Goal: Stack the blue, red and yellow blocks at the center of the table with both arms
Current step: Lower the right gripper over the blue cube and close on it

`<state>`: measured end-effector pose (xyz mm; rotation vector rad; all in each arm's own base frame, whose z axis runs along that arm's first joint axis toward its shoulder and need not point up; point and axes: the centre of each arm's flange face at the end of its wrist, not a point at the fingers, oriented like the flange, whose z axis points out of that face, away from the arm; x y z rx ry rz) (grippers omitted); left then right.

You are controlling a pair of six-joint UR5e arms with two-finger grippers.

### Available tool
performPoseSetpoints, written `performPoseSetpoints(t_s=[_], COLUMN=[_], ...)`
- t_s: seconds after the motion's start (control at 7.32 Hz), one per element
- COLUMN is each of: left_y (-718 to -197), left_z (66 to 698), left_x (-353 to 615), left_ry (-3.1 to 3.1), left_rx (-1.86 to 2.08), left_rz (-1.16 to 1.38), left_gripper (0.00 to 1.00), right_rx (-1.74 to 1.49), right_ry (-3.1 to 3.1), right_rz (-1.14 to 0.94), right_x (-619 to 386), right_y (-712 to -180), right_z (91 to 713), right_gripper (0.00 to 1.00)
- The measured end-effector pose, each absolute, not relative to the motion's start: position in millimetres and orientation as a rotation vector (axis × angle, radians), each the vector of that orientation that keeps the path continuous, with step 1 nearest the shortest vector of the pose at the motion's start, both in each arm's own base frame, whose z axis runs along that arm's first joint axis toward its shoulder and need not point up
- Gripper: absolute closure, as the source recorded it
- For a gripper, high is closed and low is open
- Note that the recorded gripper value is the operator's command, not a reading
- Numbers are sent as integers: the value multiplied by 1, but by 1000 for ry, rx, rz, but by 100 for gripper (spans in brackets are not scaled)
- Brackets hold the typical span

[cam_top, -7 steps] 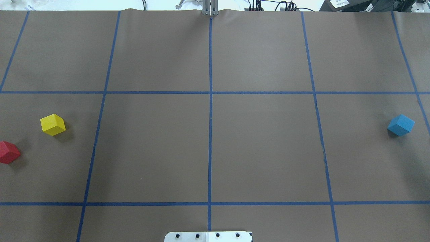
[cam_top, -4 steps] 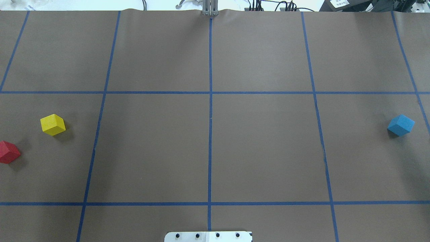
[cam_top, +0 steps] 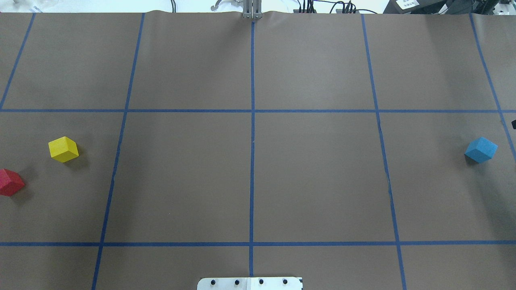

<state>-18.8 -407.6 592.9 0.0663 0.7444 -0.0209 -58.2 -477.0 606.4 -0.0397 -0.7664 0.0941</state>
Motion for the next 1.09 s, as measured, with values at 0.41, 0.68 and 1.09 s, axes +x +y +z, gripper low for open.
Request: performPoseSetpoints(t_s=[0.41, 0.68, 1.09], left_y=[-408, -409, -411], left_z=[591, 587, 580], left_x=[-19, -19, -18], left_ry=[745, 746, 748], left_rx=[70, 77, 89], left_rz=[-20, -18, -15], left_gripper=[0, 0, 0], right_rx=[-139, -163, -150], right_ry=[-768, -771, -792], right_rz=[296, 374, 439], right_x=[-102, -116, -139], right_y=[-483, -490, -488], right_z=[618, 626, 654], right_gripper=[4, 3, 5])
